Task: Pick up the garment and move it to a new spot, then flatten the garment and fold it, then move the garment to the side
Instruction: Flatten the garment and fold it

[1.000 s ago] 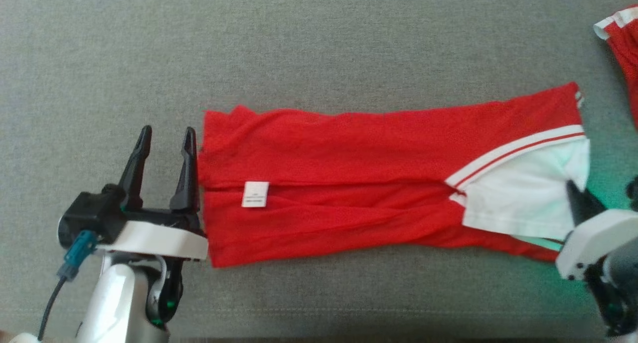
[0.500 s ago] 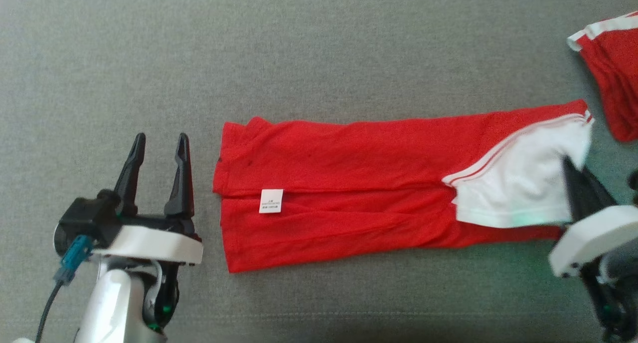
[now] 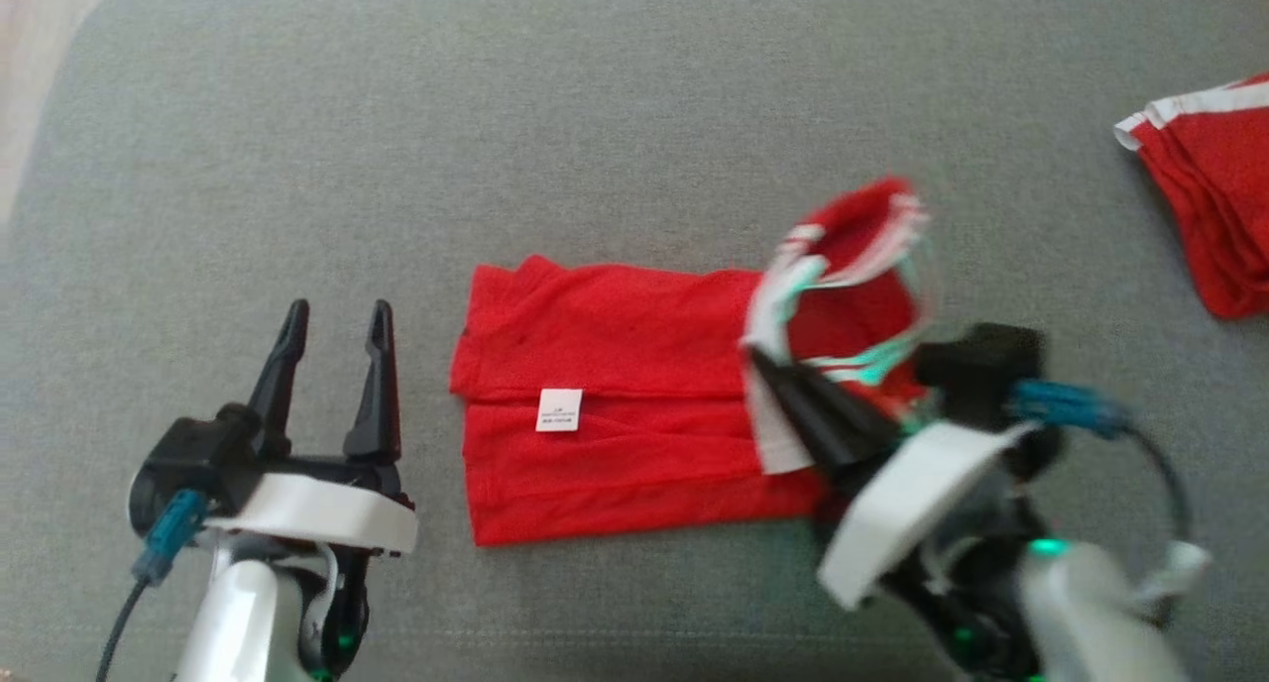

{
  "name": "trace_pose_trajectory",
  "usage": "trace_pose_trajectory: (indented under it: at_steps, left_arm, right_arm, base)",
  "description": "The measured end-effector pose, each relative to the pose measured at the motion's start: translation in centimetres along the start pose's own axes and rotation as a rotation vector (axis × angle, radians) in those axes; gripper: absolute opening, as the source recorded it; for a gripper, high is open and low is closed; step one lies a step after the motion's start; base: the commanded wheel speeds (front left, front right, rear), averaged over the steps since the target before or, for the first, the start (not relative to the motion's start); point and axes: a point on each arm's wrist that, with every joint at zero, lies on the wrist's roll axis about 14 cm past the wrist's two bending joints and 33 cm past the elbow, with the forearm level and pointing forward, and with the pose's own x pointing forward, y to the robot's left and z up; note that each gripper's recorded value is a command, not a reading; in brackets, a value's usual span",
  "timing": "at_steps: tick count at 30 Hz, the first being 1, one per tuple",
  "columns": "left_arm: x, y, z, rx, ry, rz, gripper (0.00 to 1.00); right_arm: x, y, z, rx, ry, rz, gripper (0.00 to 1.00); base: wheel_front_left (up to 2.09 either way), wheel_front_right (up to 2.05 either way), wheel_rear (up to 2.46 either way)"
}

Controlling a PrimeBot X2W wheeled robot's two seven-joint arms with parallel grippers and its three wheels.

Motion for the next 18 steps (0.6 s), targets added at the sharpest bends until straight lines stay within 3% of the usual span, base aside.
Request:
trace_pose_trajectory:
  at_steps: [9,18]
  left_arm:
    - [-1.2,0.7,-0.4,0.001,0.018,0.023,1.0]
    - [-1.4,1.4,-1.8,-0.008,0.061,0.051,1.0]
  right_arm:
    - [3.8,6.4,-4.7,0.042,0.135,0.242,0.0]
    - [6.9,7.0,-7.7,0.086,0.205,0.308,0.0]
  base:
    - [0.0,0.0,0.0]
    - [0.0,0.0,0.0]
